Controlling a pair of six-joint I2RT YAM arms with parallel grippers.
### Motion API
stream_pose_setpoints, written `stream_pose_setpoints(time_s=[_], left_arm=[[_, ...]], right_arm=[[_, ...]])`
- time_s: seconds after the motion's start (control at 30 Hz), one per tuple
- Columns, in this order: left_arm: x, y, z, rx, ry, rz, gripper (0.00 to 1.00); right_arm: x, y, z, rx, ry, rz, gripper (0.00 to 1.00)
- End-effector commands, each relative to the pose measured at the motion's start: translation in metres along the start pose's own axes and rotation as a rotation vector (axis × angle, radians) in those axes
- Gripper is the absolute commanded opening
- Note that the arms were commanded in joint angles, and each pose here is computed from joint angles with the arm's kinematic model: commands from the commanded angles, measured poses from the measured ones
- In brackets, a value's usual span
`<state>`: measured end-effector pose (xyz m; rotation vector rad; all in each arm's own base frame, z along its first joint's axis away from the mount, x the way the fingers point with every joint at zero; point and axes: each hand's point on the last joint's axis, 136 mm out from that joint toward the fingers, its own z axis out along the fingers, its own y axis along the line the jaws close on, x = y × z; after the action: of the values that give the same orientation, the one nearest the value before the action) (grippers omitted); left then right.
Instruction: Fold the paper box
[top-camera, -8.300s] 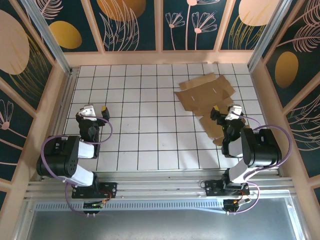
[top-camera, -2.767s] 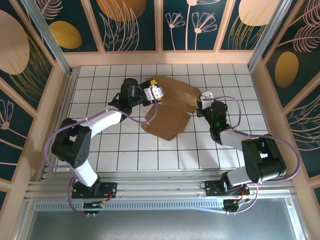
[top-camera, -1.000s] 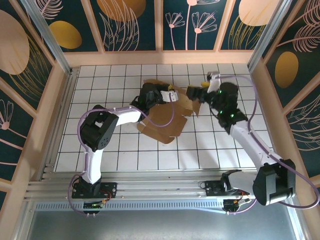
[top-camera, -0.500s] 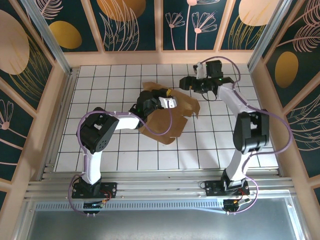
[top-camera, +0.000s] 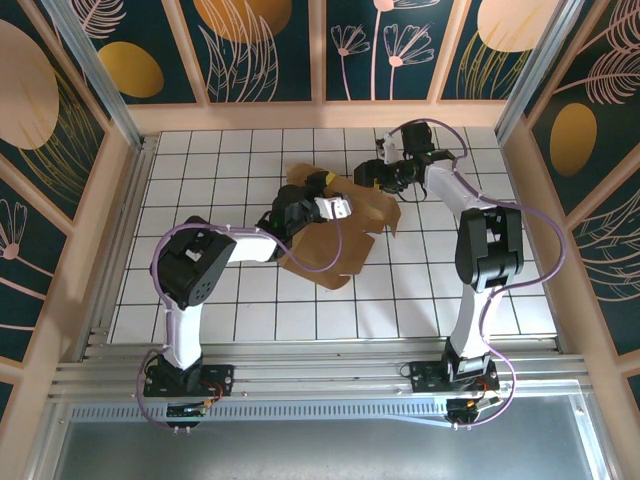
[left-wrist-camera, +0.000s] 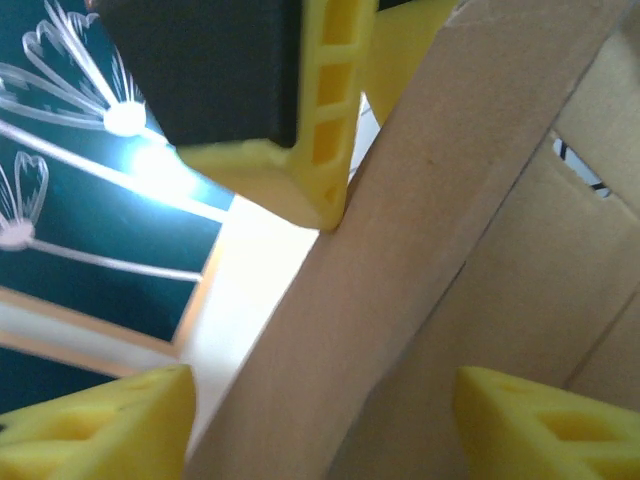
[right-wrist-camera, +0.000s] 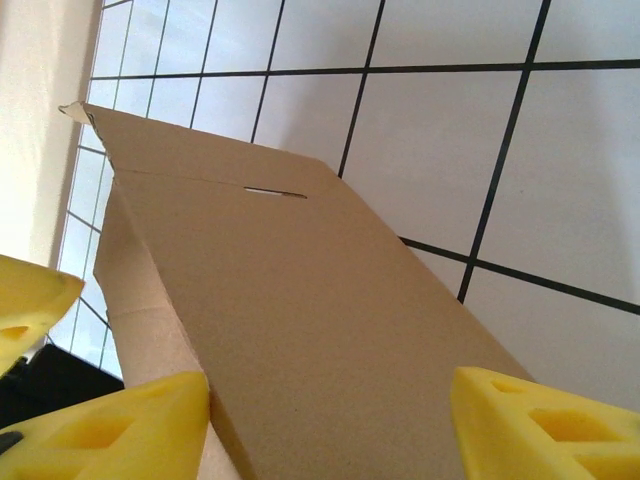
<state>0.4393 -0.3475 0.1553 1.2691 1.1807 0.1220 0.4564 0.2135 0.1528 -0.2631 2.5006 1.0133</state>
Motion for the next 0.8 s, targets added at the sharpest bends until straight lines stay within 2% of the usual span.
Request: stream_pose_setpoints(time_s=[0.0, 0.07, 0.13, 0.27, 0.37, 0.47, 0.53, 0.67, 0.77], left_arm=[[-0.046, 0.045, -0.027, -0.035, -0.073, -0.286, 0.78], [-0.057, 0.058, -0.040, -0.010, -0.045, -0.547, 0.83], [-0.059, 0.081, -0.055, -0.048, 0.015, -0.788, 0.88], [-0.030, 0.095, -0.055, -0.029, 0.206, -1.213, 0.77], [-0.010, 0.098, -0.047, 0.001, 0.306, -1.456, 0.70], [0.008, 0.097, -0.038, 0.020, 0.359, -1.682, 0.62], [0.010, 0.097, -0.033, 0.051, 0.350, -1.762, 0.59], [0.016, 0.092, -0.023, 0.064, 0.349, -1.772, 0.59], [0.014, 0.075, -0.012, 0.161, 0.369, -1.769, 0.58]], right_arm=[[0.001, -0.007, 0.005, 0.036, 0.022, -0.008, 0.65], [-0.002, -0.004, 0.005, 0.031, 0.016, -0.014, 0.65], [-0.005, -0.002, 0.005, 0.026, 0.013, -0.021, 0.65], [-0.009, -0.003, 0.007, 0.034, 0.009, -0.021, 0.65], [-0.011, -0.006, 0.008, 0.044, 0.007, -0.013, 0.65], [-0.011, -0.004, 0.010, 0.040, 0.007, -0.016, 0.65], [-0.011, -0.001, 0.011, 0.035, 0.011, -0.021, 0.65], [-0.012, 0.002, 0.011, 0.038, 0.009, -0.034, 0.65], [-0.012, 0.001, 0.012, 0.044, 0.011, -0.036, 0.65]])
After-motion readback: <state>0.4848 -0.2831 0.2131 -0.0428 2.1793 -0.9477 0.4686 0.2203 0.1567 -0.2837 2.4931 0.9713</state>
